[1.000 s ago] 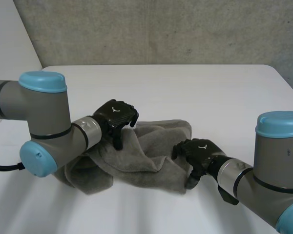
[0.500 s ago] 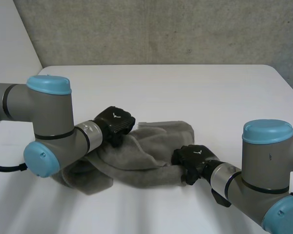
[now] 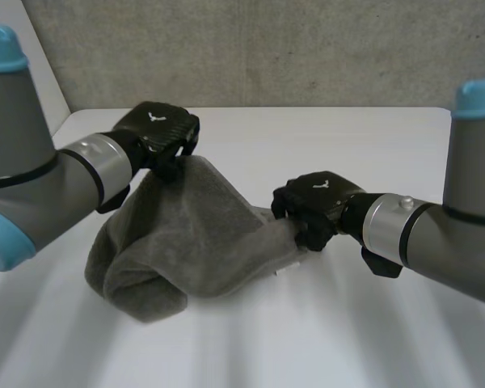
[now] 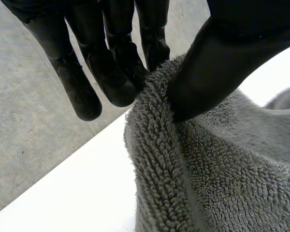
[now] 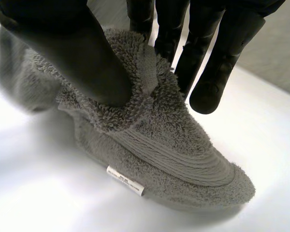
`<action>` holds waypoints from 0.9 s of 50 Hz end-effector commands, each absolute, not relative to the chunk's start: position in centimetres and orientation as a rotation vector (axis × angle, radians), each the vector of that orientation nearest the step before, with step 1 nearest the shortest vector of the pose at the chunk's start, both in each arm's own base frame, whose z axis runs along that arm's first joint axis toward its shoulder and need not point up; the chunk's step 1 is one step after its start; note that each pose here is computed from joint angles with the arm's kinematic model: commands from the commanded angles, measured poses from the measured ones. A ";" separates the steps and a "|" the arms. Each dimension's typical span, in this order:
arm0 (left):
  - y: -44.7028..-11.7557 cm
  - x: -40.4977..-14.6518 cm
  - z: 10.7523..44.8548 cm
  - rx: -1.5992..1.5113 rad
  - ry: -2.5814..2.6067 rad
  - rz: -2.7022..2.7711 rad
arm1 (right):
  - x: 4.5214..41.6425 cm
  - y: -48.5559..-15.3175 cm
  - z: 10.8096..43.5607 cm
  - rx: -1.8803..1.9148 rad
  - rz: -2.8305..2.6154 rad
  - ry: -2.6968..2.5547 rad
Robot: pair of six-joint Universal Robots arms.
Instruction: Fold the towel.
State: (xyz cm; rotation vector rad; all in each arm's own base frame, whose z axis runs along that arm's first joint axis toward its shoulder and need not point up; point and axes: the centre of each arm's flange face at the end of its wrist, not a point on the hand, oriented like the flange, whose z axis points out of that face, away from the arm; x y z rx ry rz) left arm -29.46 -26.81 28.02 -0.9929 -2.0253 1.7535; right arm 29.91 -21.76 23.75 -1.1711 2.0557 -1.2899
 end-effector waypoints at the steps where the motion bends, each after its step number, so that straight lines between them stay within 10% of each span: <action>1: -26.8 -28.7 28.1 -0.952 -2.086 1.705 | 30.1 -22.4 23.7 -1.515 -1.174 2.102; 9: -30.9 -29.0 28.3 -0.894 -2.129 1.866 | 32.7 -29.1 27.4 -1.486 -1.673 2.026; 23: -35.0 -24.0 44.4 0.031 -1.352 2.887 | 33.5 -30.9 43.8 -0.943 -2.645 1.234; 28: -35.0 -24.5 43.0 -0.095 -1.392 2.841 | 34.0 -30.0 42.2 -1.103 -2.480 1.291; 45: -30.9 -22.7 21.4 -0.622 -2.109 2.177 | 33.3 -30.7 23.2 -1.905 -1.812 1.658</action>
